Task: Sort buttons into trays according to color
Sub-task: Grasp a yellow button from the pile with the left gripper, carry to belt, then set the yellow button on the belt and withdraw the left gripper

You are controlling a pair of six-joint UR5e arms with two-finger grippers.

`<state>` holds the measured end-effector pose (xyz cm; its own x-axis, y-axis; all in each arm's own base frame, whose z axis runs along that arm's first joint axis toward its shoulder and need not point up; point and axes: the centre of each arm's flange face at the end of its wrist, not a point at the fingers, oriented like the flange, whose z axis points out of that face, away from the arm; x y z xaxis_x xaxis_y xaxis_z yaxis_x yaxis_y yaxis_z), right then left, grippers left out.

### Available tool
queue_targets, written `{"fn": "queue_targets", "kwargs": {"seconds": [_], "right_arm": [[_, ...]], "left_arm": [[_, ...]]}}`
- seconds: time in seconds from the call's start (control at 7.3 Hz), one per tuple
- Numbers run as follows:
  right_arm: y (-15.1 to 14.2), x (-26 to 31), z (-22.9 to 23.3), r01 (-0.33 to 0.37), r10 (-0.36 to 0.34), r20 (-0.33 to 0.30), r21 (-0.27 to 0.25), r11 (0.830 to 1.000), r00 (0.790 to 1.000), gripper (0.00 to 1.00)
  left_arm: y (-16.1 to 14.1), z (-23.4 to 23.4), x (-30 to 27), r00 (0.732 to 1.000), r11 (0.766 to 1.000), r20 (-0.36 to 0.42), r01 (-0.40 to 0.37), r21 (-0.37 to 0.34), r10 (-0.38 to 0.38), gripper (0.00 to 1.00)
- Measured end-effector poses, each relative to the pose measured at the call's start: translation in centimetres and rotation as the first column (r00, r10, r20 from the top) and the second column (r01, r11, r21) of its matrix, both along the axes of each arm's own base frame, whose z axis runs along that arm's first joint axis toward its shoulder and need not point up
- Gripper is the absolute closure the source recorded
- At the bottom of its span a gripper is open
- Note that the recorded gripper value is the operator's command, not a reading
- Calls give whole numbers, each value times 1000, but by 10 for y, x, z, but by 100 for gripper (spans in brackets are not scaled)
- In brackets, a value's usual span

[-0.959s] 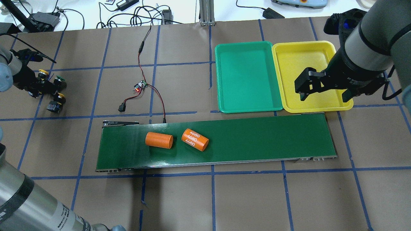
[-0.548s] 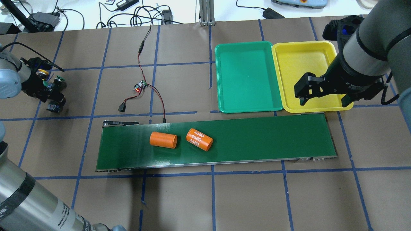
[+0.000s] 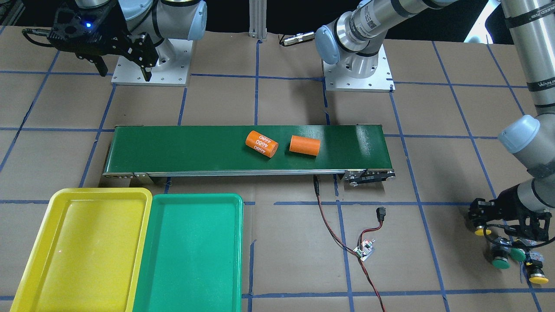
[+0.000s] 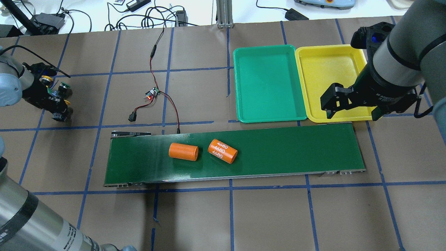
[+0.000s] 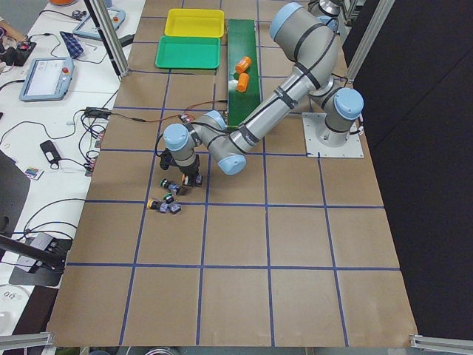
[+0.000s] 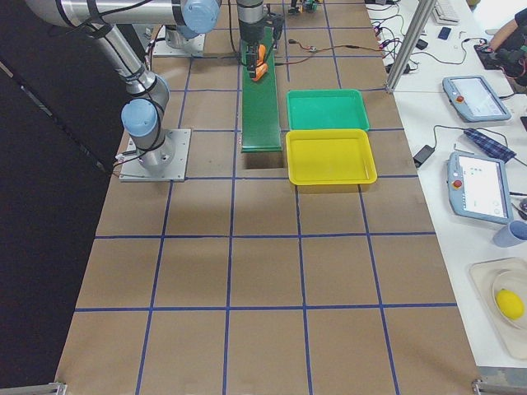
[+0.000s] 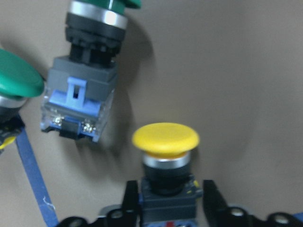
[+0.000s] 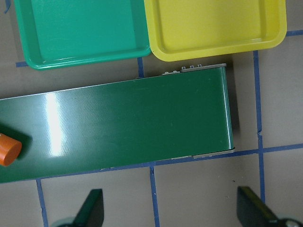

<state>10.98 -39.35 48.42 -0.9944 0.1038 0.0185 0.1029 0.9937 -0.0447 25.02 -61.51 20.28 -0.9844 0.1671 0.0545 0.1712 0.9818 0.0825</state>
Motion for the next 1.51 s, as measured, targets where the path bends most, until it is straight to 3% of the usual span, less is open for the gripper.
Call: {"fn": "queue_targets", "kwargs": {"seconds": [0.41,0.68,1.1,1.23,1.37,1.51], "right_arm": [[6,-1,-2,7,-7,6,28,1000,1000,0],[21,4,-6,-6,4,22,93,996,1000,0],[29,14,-7,-32,27,47,107,994,998,0],[31,17,-7,-38,32,61,108,993,998,0],[33,19,-8,-41,33,68,111,993,997,0],[34,19,-9,-43,35,69,113,993,997,0]], "left_arm": [[40,71,-113,994,994,-34,-100,48,102,100],[101,89,-217,994,994,-51,-94,52,97,100],[163,81,-335,998,997,-21,-56,55,57,100],[177,69,-349,998,996,-17,-58,65,59,66],[182,56,-353,998,996,-15,-61,64,62,1],[180,51,-354,998,997,-11,-64,37,64,0]]}}
